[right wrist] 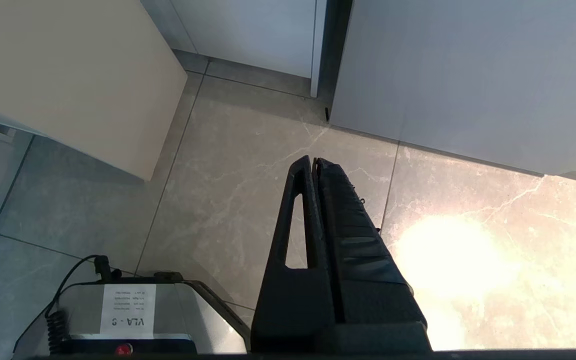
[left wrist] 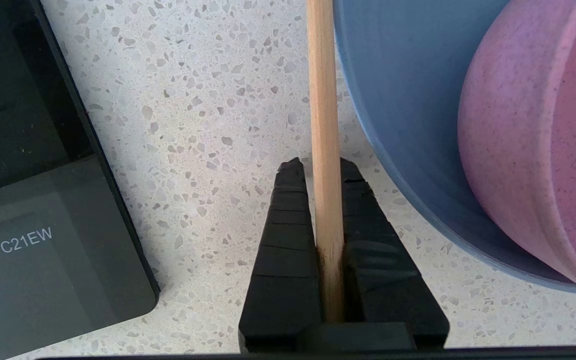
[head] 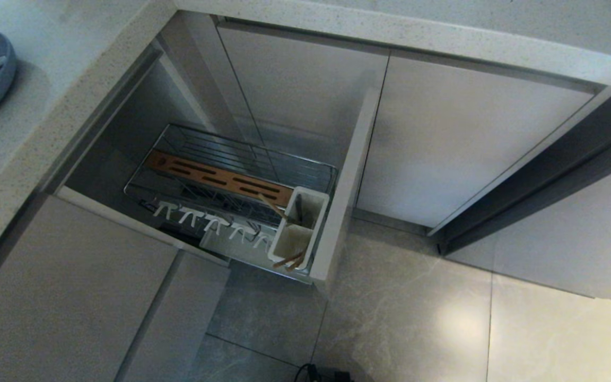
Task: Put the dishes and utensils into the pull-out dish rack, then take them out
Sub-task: Take the chopsticks out of the cupboard
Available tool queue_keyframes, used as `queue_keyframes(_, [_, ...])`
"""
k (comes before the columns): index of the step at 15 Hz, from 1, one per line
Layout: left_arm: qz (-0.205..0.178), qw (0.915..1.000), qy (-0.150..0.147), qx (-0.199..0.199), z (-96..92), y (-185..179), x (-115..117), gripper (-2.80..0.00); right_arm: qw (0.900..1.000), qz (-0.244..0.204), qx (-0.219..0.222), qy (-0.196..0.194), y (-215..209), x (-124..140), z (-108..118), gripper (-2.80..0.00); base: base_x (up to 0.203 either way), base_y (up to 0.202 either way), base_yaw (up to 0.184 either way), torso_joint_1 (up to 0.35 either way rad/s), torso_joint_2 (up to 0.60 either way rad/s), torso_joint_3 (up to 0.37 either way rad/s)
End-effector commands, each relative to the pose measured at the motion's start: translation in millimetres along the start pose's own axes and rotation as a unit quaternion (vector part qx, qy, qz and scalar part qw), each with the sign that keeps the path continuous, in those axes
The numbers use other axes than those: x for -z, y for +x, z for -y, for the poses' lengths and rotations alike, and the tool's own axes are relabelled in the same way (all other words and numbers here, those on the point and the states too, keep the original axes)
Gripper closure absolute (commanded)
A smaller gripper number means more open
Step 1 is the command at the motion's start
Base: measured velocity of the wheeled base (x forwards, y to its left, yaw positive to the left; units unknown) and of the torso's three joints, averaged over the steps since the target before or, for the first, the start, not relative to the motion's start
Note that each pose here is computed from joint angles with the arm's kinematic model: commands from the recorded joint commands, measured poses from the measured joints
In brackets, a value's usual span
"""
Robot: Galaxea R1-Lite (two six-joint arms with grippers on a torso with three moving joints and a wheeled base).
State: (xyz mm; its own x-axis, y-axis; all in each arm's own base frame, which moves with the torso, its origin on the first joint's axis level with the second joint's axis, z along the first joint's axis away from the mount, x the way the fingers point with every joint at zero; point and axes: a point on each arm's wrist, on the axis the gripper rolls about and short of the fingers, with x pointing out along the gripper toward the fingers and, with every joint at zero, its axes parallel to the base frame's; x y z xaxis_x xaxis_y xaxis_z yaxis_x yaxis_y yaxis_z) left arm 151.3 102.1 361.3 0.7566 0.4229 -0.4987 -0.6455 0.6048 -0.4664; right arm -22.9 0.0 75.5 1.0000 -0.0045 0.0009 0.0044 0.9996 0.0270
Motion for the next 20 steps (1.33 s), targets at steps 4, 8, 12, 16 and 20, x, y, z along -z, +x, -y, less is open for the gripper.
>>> queue_keyframes(4, [-0.003,1.0000,-0.003,-0.003,-0.9,0,0,0.00,1.000,0.000,0.000,0.000,0,0,0,0.00,0.000,0.000,0.000,0.000,0.00,0.000])
queue_keyframes(8, [0.006,0.9999,-0.005,-0.006,-2.9,-4,-1,-2.80,1.000,0.000,0.000,0.000,0,0,0,0.00,0.000,0.000,0.000,0.000,0.00,0.000])
queue_keyframes(12, [0.019,0.9998,-0.008,-0.006,-3.7,-11,-3,-2.80,1.000,0.000,0.000,0.000,0,0,0,0.00,0.000,0.000,0.000,0.000,0.00,0.000])
queue_keyframes(16, [0.046,0.9989,-0.009,0.001,-2.2,-26,-8,-2.80,1.000,0.000,0.000,0.000,0,0,0,0.00,0.000,0.000,0.000,0.007,0.00,0.001])
queue_keyframes(20, [0.093,0.9956,-0.011,0.008,-1.1,-53,-11,-2.80,1.000,0.000,0.000,0.000,0,0,0,0.00,0.000,0.000,0.000,0.000,0.00,0.000])
